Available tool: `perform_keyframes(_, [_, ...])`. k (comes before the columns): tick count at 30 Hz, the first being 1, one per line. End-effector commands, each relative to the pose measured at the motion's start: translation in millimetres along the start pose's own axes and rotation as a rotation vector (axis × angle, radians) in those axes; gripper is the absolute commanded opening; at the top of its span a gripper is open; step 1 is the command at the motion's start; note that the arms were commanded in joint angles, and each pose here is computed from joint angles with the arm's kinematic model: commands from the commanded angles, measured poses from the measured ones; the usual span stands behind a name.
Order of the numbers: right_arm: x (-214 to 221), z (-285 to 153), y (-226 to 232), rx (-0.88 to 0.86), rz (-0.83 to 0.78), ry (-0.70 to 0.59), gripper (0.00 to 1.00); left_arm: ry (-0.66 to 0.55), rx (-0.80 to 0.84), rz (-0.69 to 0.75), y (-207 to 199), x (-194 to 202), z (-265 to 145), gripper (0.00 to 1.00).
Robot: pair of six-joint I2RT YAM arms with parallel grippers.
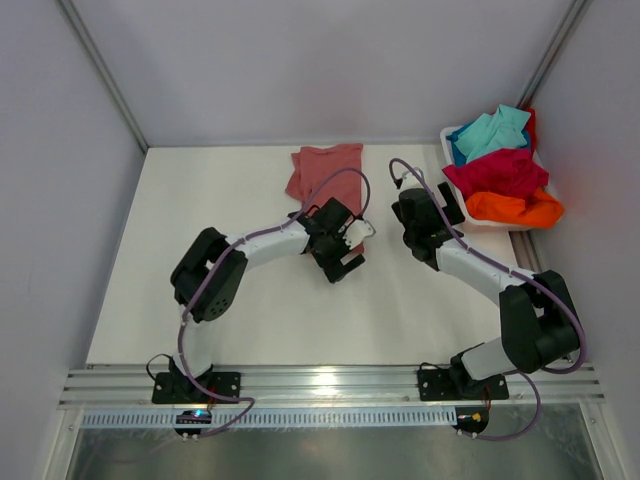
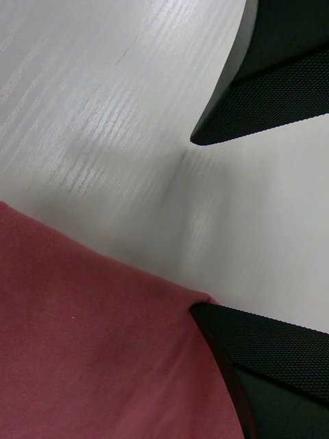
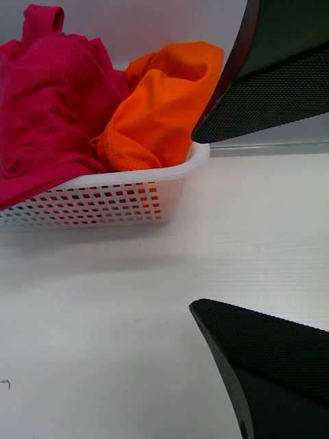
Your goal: Fold and stack the t-shirts
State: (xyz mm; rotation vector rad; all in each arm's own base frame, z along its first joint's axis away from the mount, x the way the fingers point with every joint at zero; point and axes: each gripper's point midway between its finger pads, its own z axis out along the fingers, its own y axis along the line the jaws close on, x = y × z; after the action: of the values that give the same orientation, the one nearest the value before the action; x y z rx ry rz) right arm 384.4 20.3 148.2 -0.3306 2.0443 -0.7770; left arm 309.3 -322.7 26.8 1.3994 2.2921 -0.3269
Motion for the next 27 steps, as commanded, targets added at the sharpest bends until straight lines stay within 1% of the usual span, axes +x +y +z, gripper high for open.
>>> perform_keyframes(1, [-21.5, -1.3, -7.3, 0.012, 0.050, -0.046, 0.99, -0.079, 0.008, -0.004, 0.0, -35.1, -25.3, 0.99])
perform_keyframes(3, [-21.6, -1.1, -7.0, 0.011, 0.047, -0.045, 0.99, -0.109, 0.002, 0.013, 1.4, -49.1, -45.1, 0.99])
perform_keyframes(4, [-21.8, -0.9, -7.0, 0.012, 0.049, -0.045, 0.99, -0.169, 0.000, 0.026, 1.6, -69.7, -65.2, 0.99])
perform_keyframes(6, [-21.0, -0.4, -6.0, 0.009, 0.045, -0.042, 0.99, -0.198, 0.001, 0.033, 0.9, -81.1, -82.6, 0.99])
perform_keyframes(7, [-21.5, -1.2, -7.2, 0.012, 0.049, -0.044, 0.99, -0.233, -0.003, 0.037, 1.3, -91.9, -94.3, 0.99])
perform_keyframes(10, [-22.0, -1.3, -7.1, 0.010, 0.051, -0.044, 0.99, -0.263, 0.020, 0.039, -2.2, -99.9, -100.6, 0.99])
perform_keyframes(13, [-22.1, -1.3, -7.7, 0.013, 0.050, -0.044, 0.99, -0.256, 0.046, 0.036, -5.8, -96.9, -88.3, 0.99])
perform_keyframes(18, [-22.2, -1.3, -8.1, 0.015, 0.050, -0.045, 0.99, -0.178, 0.114, 0.013, -15.8, -68.7, -39.9, 0.99])
perform_keyframes(21, [-22.1, -1.0, -9.0, 0.018, 0.048, -0.044, 0.99, -0.137, 0.127, 0.010, -16.7, -53.4, -12.7, 0.99])
perform_keyframes(27, [-20.7, -0.7, -8.0, 0.019, 0.040, -0.041, 0.99, -0.074, 0.193, -0.037, -27.4, -33.1, 27.5, 0.99])
